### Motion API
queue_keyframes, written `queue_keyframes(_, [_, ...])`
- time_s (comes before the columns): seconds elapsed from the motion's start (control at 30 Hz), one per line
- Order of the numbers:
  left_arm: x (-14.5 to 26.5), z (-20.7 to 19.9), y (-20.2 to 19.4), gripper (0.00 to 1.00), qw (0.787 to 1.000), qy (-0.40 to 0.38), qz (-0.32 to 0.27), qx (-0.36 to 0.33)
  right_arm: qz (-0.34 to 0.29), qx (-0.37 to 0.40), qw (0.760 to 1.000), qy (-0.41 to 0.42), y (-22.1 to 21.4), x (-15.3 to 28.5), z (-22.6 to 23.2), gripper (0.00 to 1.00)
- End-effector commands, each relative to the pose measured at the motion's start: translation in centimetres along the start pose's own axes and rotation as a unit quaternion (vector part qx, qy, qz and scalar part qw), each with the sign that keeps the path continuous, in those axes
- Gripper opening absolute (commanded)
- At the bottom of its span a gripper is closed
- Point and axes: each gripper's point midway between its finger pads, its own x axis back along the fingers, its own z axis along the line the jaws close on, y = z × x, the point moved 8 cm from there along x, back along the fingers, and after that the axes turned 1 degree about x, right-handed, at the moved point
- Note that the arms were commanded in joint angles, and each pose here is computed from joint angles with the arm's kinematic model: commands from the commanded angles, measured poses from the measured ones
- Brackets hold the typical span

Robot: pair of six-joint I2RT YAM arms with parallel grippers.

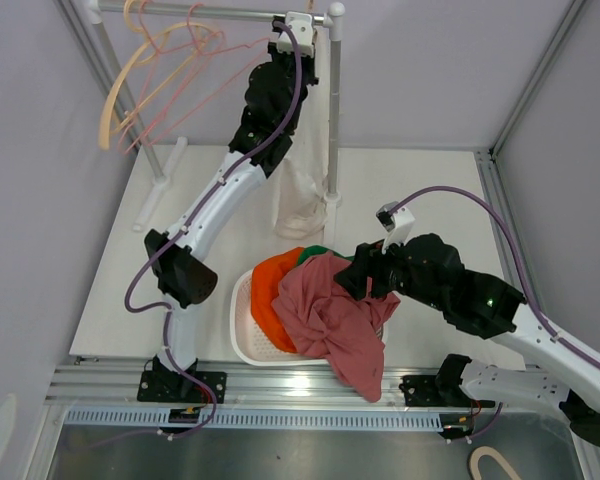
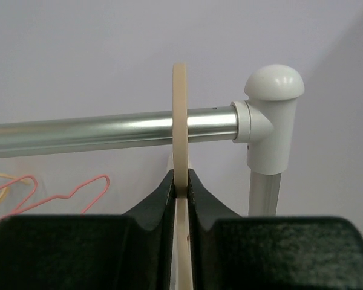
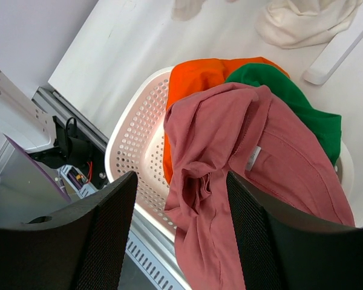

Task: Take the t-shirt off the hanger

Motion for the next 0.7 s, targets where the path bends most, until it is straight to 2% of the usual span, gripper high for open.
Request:
queue_keyframes(0.0, [1.5, 2.0, 9.3, 0.16, 0.992, 0.016, -0.123, 0.014, -0.017, -0.009, 1.000, 0.011, 0.7, -0.1, 0.4, 0.65])
queue_keyframes(0.13, [1.4, 1.9, 9.0, 0.17, 0.993, 0.014, -0.120, 0.014, -0.013, -0.011, 1.000, 0.014, 0.6, -0.4, 0.5, 0.66])
queue_keyframes(0.23, [1.3, 1.7, 8.9, 0.22, 0.993, 0.009, -0.120, 0.013, -0.012, -0.012, 1.000, 0.016, 0.5, -0.4, 0.5, 0.66])
queue_keyframes(0.37, [1.2, 1.5, 8.8, 0.11, 0.992, 0.004, -0.121, 0.019, -0.014, -0.012, 1.000, 0.012, 0.5, -0.2, 0.4, 0.66])
queue_keyframes(0.43, [1.0, 1.4, 9.0, 0.02, 0.993, -0.001, -0.119, 0.020, -0.013, -0.012, 1.000, 0.012, 0.5, -0.2, 0.4, 0.66])
queue_keyframes(0.67, [1.0, 1.4, 8.8, 0.01, 0.994, -0.003, -0.109, 0.020, -0.015, -0.015, 1.000, 0.009, 0.4, -0.2, 0.2, 0.66])
